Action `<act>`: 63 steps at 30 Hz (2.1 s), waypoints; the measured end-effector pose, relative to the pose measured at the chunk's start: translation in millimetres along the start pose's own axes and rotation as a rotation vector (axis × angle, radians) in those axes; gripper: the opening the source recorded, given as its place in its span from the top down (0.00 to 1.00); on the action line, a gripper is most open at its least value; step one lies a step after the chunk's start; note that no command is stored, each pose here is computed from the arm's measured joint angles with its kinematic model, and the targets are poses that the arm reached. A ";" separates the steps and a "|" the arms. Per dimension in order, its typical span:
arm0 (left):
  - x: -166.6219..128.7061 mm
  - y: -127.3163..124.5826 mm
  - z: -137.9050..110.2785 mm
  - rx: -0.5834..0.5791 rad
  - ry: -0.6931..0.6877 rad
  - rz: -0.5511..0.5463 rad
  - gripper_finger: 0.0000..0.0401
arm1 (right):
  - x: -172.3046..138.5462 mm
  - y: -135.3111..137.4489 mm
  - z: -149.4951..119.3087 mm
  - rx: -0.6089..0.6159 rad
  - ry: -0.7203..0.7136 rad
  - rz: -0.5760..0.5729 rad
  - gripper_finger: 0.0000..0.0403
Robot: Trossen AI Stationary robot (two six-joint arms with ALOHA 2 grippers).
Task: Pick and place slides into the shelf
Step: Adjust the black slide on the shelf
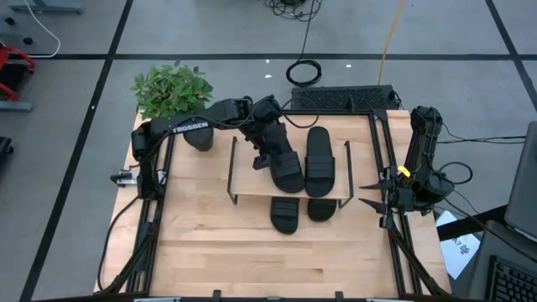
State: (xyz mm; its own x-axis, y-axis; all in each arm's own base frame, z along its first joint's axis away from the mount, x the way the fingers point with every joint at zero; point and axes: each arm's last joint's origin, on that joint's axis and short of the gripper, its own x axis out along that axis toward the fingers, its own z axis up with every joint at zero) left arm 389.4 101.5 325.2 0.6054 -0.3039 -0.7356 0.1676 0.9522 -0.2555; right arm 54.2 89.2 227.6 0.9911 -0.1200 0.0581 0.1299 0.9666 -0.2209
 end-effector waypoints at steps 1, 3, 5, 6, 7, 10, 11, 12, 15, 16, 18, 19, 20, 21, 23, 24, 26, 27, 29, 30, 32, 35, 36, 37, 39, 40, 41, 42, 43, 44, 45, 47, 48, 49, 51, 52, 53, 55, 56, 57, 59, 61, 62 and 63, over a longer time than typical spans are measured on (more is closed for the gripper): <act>-0.5 1.0 -0.2 0.004 0.000 0.002 0.53 | 0.0 0.0 0.0 0.000 0.000 0.000 0.64; -1.3 2.5 -0.8 0.006 0.001 0.005 0.59 | 0.0 0.0 0.0 0.000 0.000 0.000 0.64; -2.3 4.4 -1.3 0.003 0.002 0.010 0.65 | 0.0 0.0 0.0 0.000 0.000 -0.001 0.64; -2.1 5.3 -1.5 0.005 0.002 0.012 0.69 | 0.0 0.0 0.0 0.000 0.000 0.000 0.64; -1.0 6.0 -1.7 0.007 0.005 0.015 0.72 | 0.0 0.0 0.1 0.000 0.000 0.000 0.64; 0.4 7.1 -1.9 0.006 0.010 0.029 0.81 | 0.0 0.0 0.0 -0.001 0.000 0.000 0.64; 0.4 7.3 -1.8 0.007 0.011 0.038 0.84 | 0.0 0.1 -0.1 -0.003 0.000 0.000 0.64; 0.3 7.4 -1.7 0.008 0.011 0.043 0.86 | 0.0 0.2 -0.2 -0.005 0.001 0.000 0.64; -0.6 8.8 -2.3 0.005 0.011 0.040 0.89 | 0.0 0.2 -0.3 -0.005 0.001 0.000 0.64; -1.2 9.6 -2.9 0.003 0.011 0.029 0.88 | 0.0 0.2 -0.3 -0.005 0.001 0.000 0.64; -2.8 11.3 -4.4 -0.003 0.011 -0.002 0.85 | 0.0 0.2 -0.3 -0.005 0.001 0.000 0.64; -3.6 12.3 -5.5 -0.012 0.015 -0.014 0.82 | 0.0 0.2 -0.3 -0.005 0.001 0.000 0.64; -4.4 13.0 -7.0 -0.021 0.023 -0.025 0.79 | 0.0 0.2 -0.3 -0.005 0.001 0.000 0.64; -5.0 13.2 -8.9 -0.032 0.037 -0.037 0.75 | 0.0 0.2 -0.3 -0.005 0.001 0.000 0.64; -6.2 14.2 -10.9 -0.043 0.046 -0.054 0.67 | 0.0 0.2 -0.3 -0.005 0.001 0.000 0.64; -6.9 14.9 -11.7 -0.050 0.048 -0.064 0.62 | 0.0 0.2 -0.3 -0.006 0.001 0.000 0.64; -9.3 17.7 -13.0 -0.069 0.037 -0.105 0.53 | 0.0 0.2 -0.3 -0.006 0.001 0.000 0.64; -10.3 18.8 -12.9 -0.072 0.026 -0.125 0.49 | 0.0 0.2 -0.3 -0.006 0.001 0.000 0.64; -7.6 21.8 -12.9 -0.086 0.016 -0.155 0.41 | 0.0 0.2 -0.3 -0.006 0.001 0.000 0.64; -6.0 22.1 -13.2 -0.094 0.018 -0.164 0.38 | 0.0 0.2 -0.3 -0.006 0.001 0.000 0.64; -0.8 23.8 -15.3 -0.104 0.039 -0.169 0.33 | 0.0 0.2 -0.3 -0.006 0.001 0.000 0.64; 9.1 26.8 -16.4 -0.092 0.051 -0.178 0.30 | 0.0 0.2 -0.3 -0.005 0.001 0.000 0.64; 12.5 28.5 -17.2 -0.093 0.058 -0.180 0.29 | 0.0 0.2 -0.3 -0.002 0.001 0.000 0.64; 15.8 29.3 -17.1 -0.087 0.058 -0.182 0.30 | 0.0 0.1 -0.3 -0.001 0.001 0.000 0.64; 18.7 30.2 -17.4 -0.073 0.060 -0.184 0.31 | 0.0 0.2 -0.3 -0.001 0.001 -0.001 0.64; 19.5 30.1 -17.2 -0.069 0.058 -0.188 0.32 | 0.0 0.1 -0.3 0.002 0.002 -0.001 0.64; 19.8 29.8 -16.8 -0.064 0.055 -0.190 0.34 | 0.0 0.1 -0.3 0.001 0.002 -0.001 0.64; 19.9 29.8 -16.3 -0.060 0.050 -0.191 0.36 | 0.0 0.2 -0.3 0.000 0.002 -0.001 0.64; 19.9 29.9 -15.9 -0.056 0.045 -0.193 0.38 | 0.0 0.1 -0.3 0.001 0.002 -0.001 0.64; 19.8 29.7 -15.8 -0.053 0.042 -0.200 0.41 | 0.0 0.1 -0.3 0.000 0.002 -0.001 0.64; 19.7 29.4 -15.5 -0.048 0.037 -0.209 0.44 | 0.0 0.2 -0.3 0.000 0.002 -0.001 0.64; 19.6 29.2 -15.3 -0.041 0.033 -0.218 0.51 | 0.0 0.2 -0.3 0.000 0.002 -0.001 0.64; 19.5 29.1 -15.3 -0.036 0.032 -0.219 0.55 | 0.0 0.2 -0.3 0.000 0.002 -0.001 0.64; 19.5 28.8 -15.2 -0.030 0.031 -0.221 0.60 | 0.0 0.2 -0.3 0.000 0.002 -0.001 0.64; 19.5 28.4 -15.4 -0.014 0.028 -0.231 0.71 | 0.0 0.2 -0.3 0.000 0.002 -0.001 0.64; 19.4 28.3 -15.3 0.001 0.026 -0.234 0.77 | 0.0 0.2 -0.3 0.001 0.002 -0.001 0.64; 19.0 28.0 -15.2 0.019 0.022 -0.239 0.83 | 0.0 0.2 -0.3 0.001 0.002 -0.001 0.64; 18.1 27.0 -15.3 0.058 0.015 -0.256 0.94 | 0.0 0.2 -0.3 0.001 0.002 -0.001 0.64; 17.4 26.8 -15.3 0.072 0.010 -0.264 0.96 | 0.0 0.2 -0.3 0.000 0.002 -0.001 0.64; 17.0 26.9 -15.4 0.087 0.005 -0.271 0.97 | 0.0 0.2 -0.3 0.001 0.002 -0.001 0.64; 16.4 27.2 -15.8 0.114 -0.008 -0.295 0.97 | 0.0 0.2 -0.3 0.000 0.002 -0.001 0.64; 15.3 27.8 -16.9 0.139 -0.022 -0.332 0.99 | 0.0 0.2 -0.3 0.001 0.002 -0.001 0.64; 14.5 28.0 -17.7 0.147 -0.028 -0.350 0.99 | 0.0 0.2 -0.3 0.000 0.002 -0.001 0.64; 13.5 28.7 -19.0 0.147 -0.029 -0.366 0.99 | 0.0 0.2 -0.3 0.000 0.002 -0.001 0.64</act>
State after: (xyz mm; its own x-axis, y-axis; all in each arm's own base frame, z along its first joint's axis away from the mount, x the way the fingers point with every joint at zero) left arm 387.6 124.2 296.0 0.5063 -0.6253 -0.5938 0.4850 0.7759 -0.4035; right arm 54.2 89.3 227.3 0.9910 -0.1210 0.0567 0.1306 0.9665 -0.2208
